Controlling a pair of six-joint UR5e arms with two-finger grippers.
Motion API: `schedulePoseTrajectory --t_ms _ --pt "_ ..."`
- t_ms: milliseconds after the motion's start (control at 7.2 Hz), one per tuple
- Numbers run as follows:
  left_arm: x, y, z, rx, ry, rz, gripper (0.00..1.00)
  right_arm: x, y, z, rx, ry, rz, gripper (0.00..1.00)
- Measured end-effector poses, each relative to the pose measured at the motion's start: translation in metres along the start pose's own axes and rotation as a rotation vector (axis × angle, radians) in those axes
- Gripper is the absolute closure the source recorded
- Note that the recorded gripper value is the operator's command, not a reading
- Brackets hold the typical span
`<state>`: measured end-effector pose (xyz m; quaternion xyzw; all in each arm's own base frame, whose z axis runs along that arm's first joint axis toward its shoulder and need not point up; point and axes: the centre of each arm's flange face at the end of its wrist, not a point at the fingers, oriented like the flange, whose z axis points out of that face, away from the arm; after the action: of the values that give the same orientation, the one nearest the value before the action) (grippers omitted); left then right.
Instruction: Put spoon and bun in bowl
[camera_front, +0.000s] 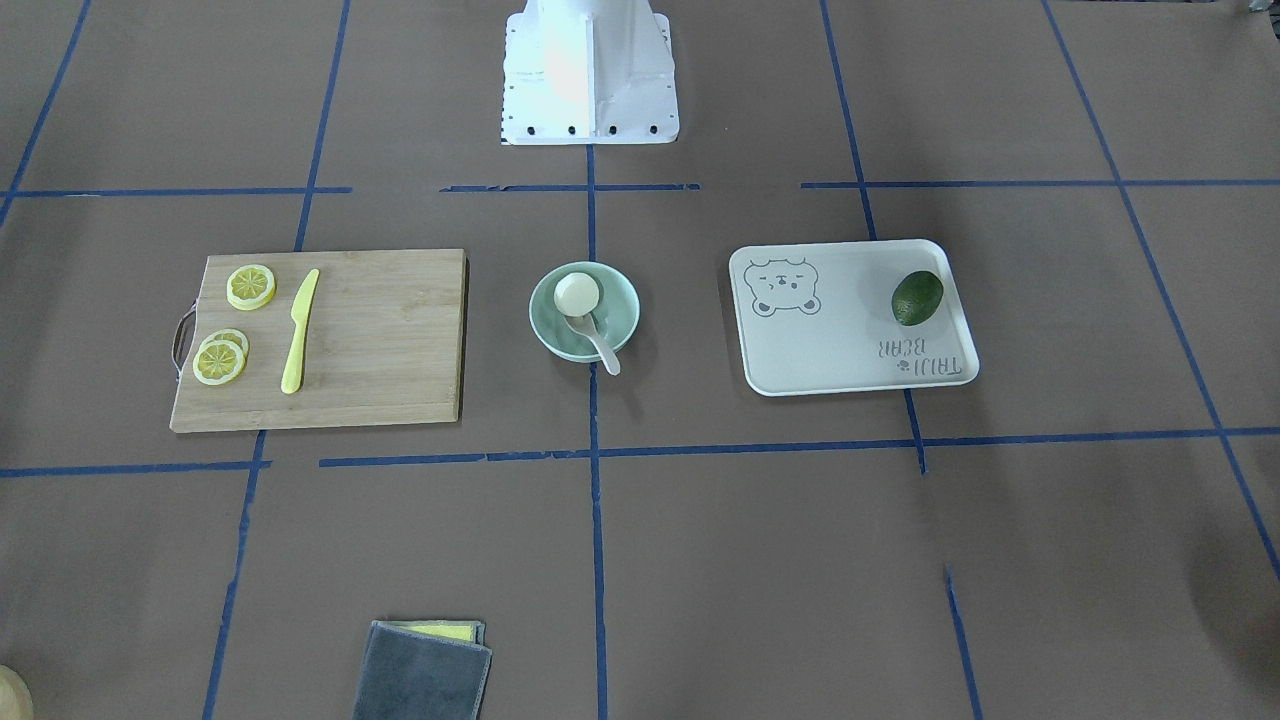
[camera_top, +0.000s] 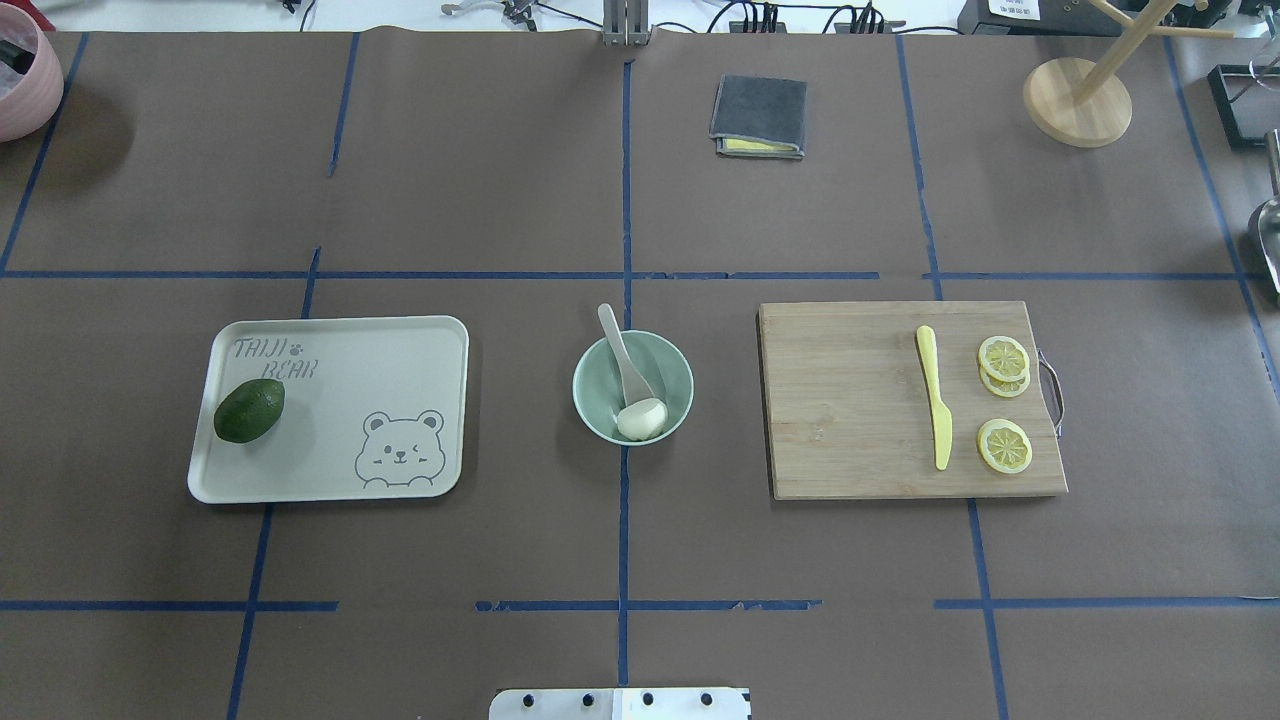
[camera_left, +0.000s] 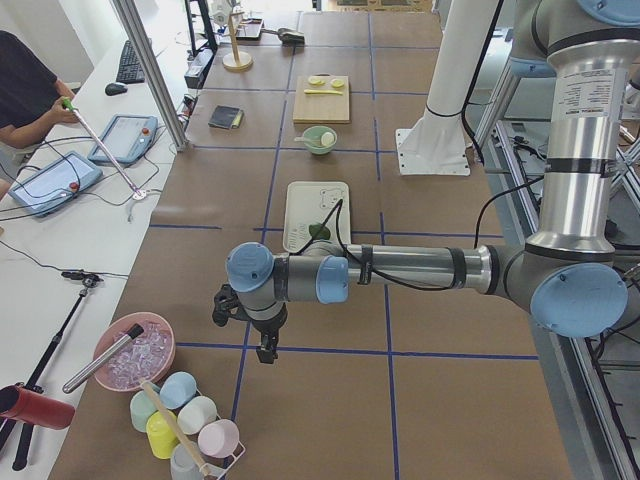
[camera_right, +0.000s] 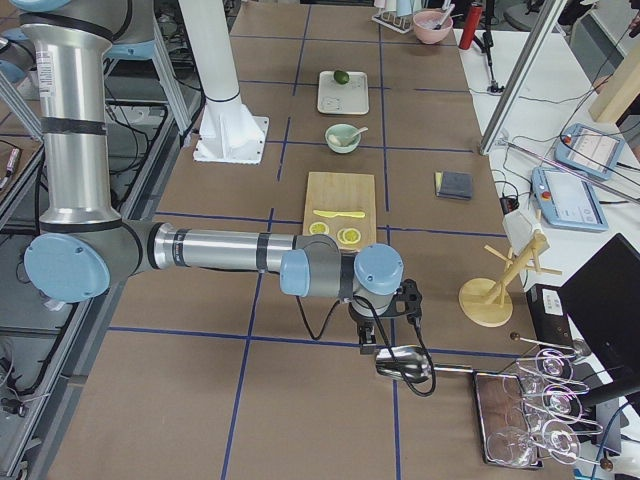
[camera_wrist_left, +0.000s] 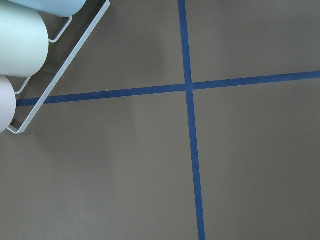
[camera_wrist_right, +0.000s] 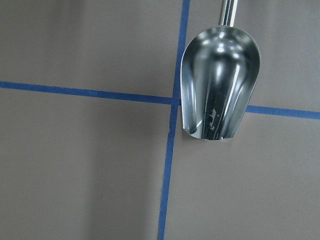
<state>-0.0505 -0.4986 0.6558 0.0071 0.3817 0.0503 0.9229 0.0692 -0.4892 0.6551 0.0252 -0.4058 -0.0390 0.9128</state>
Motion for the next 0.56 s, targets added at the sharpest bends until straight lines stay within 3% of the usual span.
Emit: schedulePoseTrajectory --t_ms 556 --pt "0.0003 -0.0003 -0.0003 0.001 0.000 -0.001 0.00 -0.0011 -0.0005 -0.0013 0.003 0.000 -0.003 0.00"
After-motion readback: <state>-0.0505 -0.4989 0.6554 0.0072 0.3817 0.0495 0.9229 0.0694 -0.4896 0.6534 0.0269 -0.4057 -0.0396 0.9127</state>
